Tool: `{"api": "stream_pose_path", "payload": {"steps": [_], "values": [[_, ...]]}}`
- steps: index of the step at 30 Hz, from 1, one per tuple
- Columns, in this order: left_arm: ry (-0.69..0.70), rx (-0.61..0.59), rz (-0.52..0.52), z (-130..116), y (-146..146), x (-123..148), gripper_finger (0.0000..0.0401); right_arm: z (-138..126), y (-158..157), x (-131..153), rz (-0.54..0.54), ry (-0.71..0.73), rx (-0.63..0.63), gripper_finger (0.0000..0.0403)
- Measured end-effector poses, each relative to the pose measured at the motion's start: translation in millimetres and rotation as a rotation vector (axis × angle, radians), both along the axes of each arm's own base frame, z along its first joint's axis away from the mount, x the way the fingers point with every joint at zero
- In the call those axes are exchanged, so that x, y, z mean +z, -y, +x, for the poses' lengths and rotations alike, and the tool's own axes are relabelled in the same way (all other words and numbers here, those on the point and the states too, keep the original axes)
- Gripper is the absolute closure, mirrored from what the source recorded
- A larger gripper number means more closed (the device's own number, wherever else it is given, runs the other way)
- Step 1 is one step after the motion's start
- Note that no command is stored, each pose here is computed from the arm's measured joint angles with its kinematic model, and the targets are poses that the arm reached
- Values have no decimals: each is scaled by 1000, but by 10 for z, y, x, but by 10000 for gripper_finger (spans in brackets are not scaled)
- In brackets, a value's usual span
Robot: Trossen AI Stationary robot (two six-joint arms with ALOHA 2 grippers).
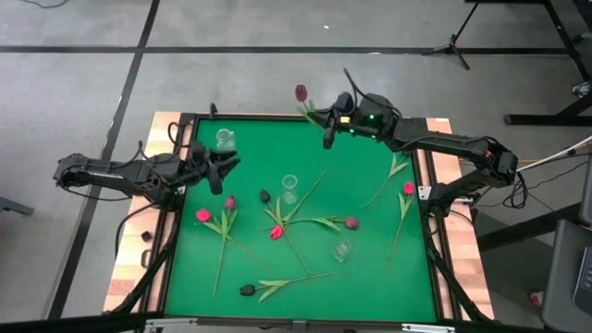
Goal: Sort flowers into vase by color
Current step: Put the top right dark red tulip into the top transparent vase
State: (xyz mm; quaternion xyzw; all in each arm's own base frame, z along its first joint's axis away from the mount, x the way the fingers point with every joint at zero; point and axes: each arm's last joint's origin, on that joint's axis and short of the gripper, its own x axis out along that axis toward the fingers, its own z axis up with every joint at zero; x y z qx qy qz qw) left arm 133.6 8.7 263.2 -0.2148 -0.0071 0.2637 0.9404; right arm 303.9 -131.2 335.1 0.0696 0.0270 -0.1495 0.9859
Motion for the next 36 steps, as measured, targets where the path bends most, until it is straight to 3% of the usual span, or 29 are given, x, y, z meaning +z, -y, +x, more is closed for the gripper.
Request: {"api": "stream_pose_path", "payload": {"steps": [9, 16, 22, 36], "values": [[75, 34, 66, -101, -15, 117, 229, 352, -47, -42, -138, 299, 118, 402], [128, 41, 109, -247, -23, 197, 229, 598, -28, -263, -257, 545, 113, 402], [152, 45, 127, -321, -28, 227, 229, 950, 103, -328, -244, 577, 120, 402], [120, 78, 163, -348, -37, 220, 229, 1768, 402, -267, -325, 733, 132, 402]]}}
